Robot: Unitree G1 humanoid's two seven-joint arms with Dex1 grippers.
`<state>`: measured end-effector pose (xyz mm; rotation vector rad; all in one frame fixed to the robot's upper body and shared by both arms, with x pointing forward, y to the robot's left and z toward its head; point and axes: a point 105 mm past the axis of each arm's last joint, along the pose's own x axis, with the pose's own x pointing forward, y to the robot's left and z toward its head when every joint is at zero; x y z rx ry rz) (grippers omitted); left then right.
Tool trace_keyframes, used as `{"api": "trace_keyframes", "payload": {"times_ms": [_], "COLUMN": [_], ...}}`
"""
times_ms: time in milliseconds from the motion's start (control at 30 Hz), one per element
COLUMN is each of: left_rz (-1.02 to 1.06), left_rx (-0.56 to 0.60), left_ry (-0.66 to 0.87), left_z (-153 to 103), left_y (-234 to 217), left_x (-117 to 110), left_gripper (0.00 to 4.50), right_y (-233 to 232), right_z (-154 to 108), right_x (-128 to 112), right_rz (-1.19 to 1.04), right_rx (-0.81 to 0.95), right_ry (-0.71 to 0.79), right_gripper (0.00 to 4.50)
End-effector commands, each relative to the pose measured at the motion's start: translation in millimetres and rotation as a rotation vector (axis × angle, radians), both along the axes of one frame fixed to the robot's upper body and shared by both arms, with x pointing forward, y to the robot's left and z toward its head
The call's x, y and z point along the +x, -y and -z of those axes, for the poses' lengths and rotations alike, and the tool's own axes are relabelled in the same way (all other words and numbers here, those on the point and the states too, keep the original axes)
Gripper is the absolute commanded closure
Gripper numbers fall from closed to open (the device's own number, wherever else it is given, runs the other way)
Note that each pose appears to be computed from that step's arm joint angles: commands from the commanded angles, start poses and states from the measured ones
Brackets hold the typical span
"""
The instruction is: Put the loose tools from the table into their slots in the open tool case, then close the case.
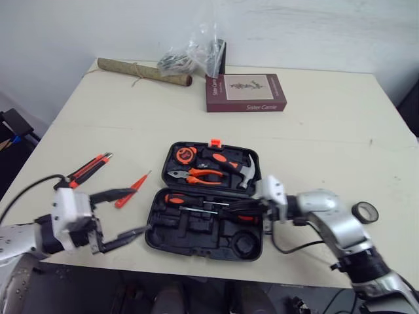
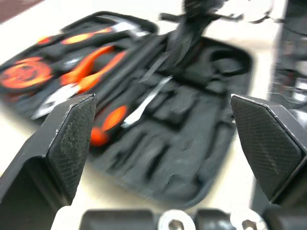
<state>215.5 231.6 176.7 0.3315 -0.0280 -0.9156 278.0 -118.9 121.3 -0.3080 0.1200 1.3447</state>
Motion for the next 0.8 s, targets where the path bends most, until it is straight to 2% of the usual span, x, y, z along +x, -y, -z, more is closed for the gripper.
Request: {"api": "trace_keyframes", "payload": {"times_ms": [33, 100, 133, 267, 367, 467, 600, 667, 800], "left_rz": [-0.219, -0.324, -0.367, -0.578, -0.833, -0.970, -1.106, -1.105, -1.019], "left_rx": [0.024, 0.027, 0.015, -0.004, 0.052, 0.138, 0.143, 0.147, 0.131], "left_ry": [0.089, 0.075, 0.046, 0.004, -0.043, -0.096, -0.051, -0.045, -0.039], "left_z": [-20.5, -23.0, -21.8, -18.6, -8.7, 5.1, 3.9, 4.3, 9.1], "left_y": [-52.8, -84.3, -99.0, -164.1, -223.8, -254.1, -277.3, -278.3, -262.0], "left_x": [1.3, -4.6, -9.3, -30.3, -51.3, -66.3, -68.3, -66.4, -55.5], "left_gripper": [0.00, 0.00, 0.00, 0.00, 0.00, 0.00, 0.00, 0.00, 0.00], "right_y": [51.5, 87.3, 104.3, 170.5, 246.4, 291.5, 337.7, 349.4, 337.7], "right_z": [-34.0, -34.6, -33.2, -33.7, -39.4, -36.4, -30.2, -31.1, -26.7], "right_x": [-8.5, -16.6, -19.3, -23.3, -34.3, -53.4, -78.8, -82.0, -74.3], "right_rz": [0.108, 0.200, 0.238, 0.440, 0.690, 0.838, 1.036, 1.106, 1.045], "right_rx": [0.009, -0.057, -0.109, -0.189, -0.262, -0.325, -0.348, -0.350, -0.316], "right_ry": [0.009, -0.033, -0.004, 0.107, 0.175, 0.181, 0.128, 0.136, 0.162], "right_gripper": [4.47, 3.83, 3.51, 1.55, 0.17, 0.07, 0.07, 0.07, 0.07]}}
